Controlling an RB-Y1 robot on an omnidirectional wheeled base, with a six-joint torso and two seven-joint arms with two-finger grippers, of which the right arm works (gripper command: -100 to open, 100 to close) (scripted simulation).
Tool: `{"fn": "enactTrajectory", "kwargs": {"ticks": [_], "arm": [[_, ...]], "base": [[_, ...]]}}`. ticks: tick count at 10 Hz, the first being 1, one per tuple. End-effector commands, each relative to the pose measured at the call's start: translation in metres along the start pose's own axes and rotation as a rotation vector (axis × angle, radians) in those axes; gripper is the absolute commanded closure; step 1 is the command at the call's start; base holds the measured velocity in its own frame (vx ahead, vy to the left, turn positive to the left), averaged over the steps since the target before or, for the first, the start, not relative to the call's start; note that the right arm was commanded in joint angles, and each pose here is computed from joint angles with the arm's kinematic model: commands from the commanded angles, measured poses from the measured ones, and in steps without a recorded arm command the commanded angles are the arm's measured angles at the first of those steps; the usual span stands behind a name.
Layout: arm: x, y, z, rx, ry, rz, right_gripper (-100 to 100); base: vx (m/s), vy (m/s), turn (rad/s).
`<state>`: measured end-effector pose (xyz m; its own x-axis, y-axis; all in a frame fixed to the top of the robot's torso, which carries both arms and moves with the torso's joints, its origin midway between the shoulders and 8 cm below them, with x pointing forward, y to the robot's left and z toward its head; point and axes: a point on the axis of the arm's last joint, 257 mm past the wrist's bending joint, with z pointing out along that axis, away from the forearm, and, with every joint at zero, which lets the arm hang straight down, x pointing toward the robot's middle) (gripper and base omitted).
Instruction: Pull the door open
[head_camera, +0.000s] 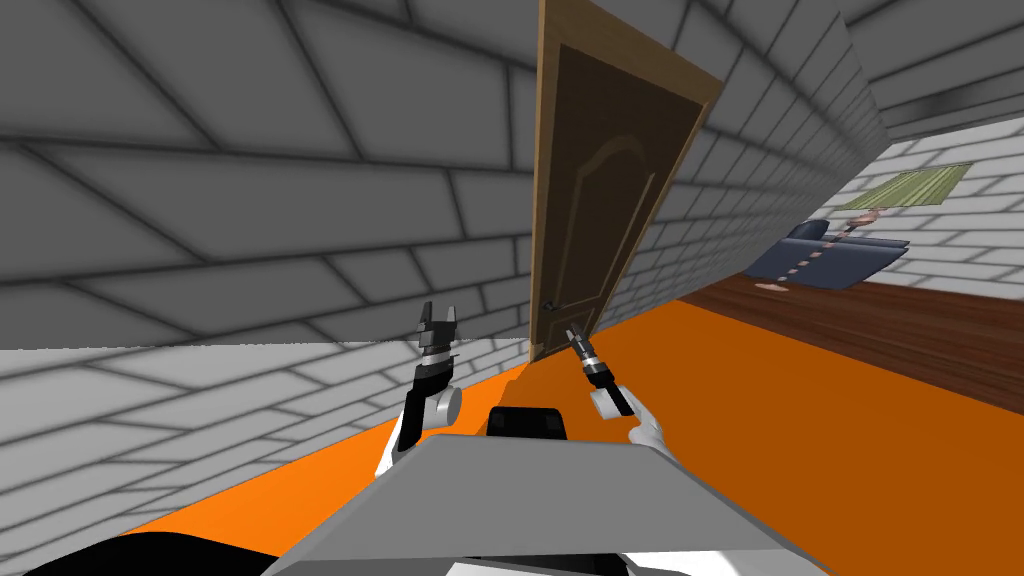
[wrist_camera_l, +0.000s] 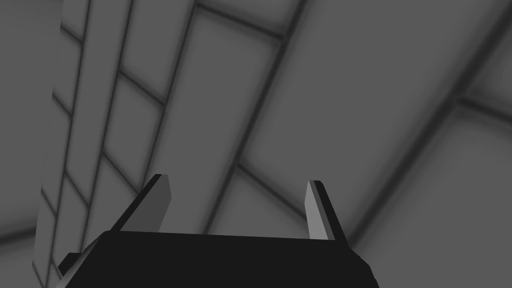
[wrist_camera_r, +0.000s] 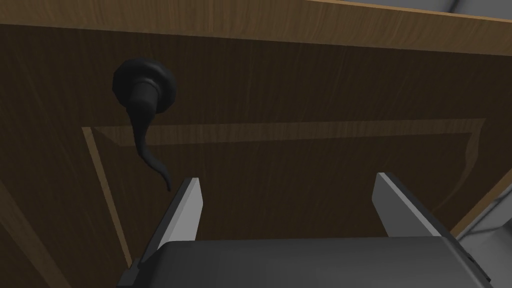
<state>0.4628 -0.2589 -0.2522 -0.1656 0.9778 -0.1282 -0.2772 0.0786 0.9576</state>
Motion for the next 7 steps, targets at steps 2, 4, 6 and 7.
{"fn": "enactTrajectory", "kwargs": {"ticks": [2, 4, 6, 7], "arm": [[-0.008, -0.021, -0.0047, 0.050, 0.000, 0.008, -100], [-0.017, -0.041, -0.0082, 0.094, 0.001, 0.014, -100], [-0.022, -0.048, -0.0091, 0.111, 0.000, 0.016, -100], [-0.023, -0.052, -0.0114, 0.120, -0.002, 0.016, -100]], "base": [[0.043, -0.079, 0.132], [0.025, -0.066, 0.139], [0.027, -0.068, 0.109], [0.022, -0.059, 0.063]]}}
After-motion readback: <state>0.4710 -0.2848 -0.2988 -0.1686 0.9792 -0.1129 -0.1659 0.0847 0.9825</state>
